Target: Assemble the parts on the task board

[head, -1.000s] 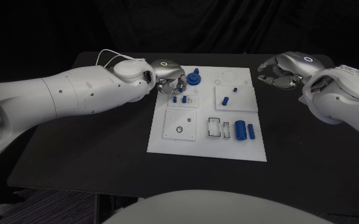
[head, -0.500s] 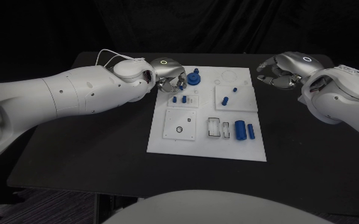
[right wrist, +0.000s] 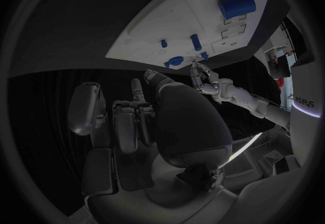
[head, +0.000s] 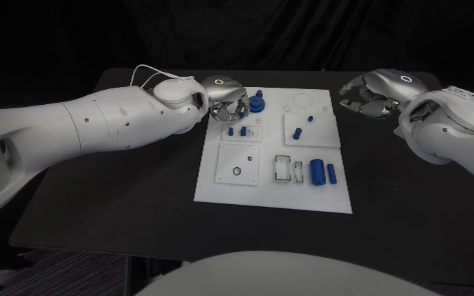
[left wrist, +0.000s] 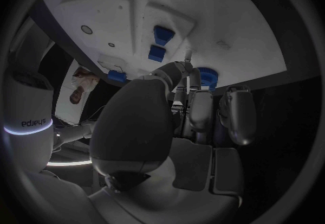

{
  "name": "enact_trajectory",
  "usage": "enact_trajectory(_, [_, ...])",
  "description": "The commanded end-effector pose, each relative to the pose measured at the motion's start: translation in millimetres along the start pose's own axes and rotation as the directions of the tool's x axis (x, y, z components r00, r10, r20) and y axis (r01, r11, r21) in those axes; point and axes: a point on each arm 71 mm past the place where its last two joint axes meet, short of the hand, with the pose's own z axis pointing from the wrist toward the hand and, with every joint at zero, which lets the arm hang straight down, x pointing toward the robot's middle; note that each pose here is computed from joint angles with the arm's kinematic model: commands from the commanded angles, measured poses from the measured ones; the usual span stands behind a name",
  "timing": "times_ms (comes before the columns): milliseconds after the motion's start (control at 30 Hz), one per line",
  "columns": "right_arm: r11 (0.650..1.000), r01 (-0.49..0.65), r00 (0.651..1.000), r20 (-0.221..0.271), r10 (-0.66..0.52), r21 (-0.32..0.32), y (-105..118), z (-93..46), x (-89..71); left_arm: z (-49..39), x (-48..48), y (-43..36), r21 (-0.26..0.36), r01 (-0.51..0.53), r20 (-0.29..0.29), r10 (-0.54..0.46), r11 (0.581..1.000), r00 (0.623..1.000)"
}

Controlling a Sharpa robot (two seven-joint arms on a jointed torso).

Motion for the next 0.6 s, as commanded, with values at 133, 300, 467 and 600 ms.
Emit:
enact_trajectory(133, [1.0, 0.001, 1.0, 0.001, -0.001, 0.006, -0.3, -0.5, 0.7, 2.0, 3.0, -1.0, -0.004, 0.005, -0.026, -0.005, 1.0, 1.0])
enact_trajectory(300, [1.0, 0.001, 1.0, 0.001, -0.001, 0.006, -0.4, -0.9, 0.7, 2.3, 3.5, -1.2, -0.004, 0.006, -0.031, -0.006, 1.0, 0.999])
enact_trajectory(467, [1.0, 0.001, 1.0, 0.001, -0.001, 0.007, -0.8, -1.1, 0.6, 1.8, 4.2, 0.2, -0.01, 0.006, -0.038, -0.006, 1.0, 0.999])
enact_trajectory(600, [1.0, 0.001, 1.0, 0.0, -0.001, 0.007, -0.6, -1.0, 0.7, 1.1, 4.7, 1.1, -0.013, 0.007, -0.044, -0.007, 1.0, 0.999])
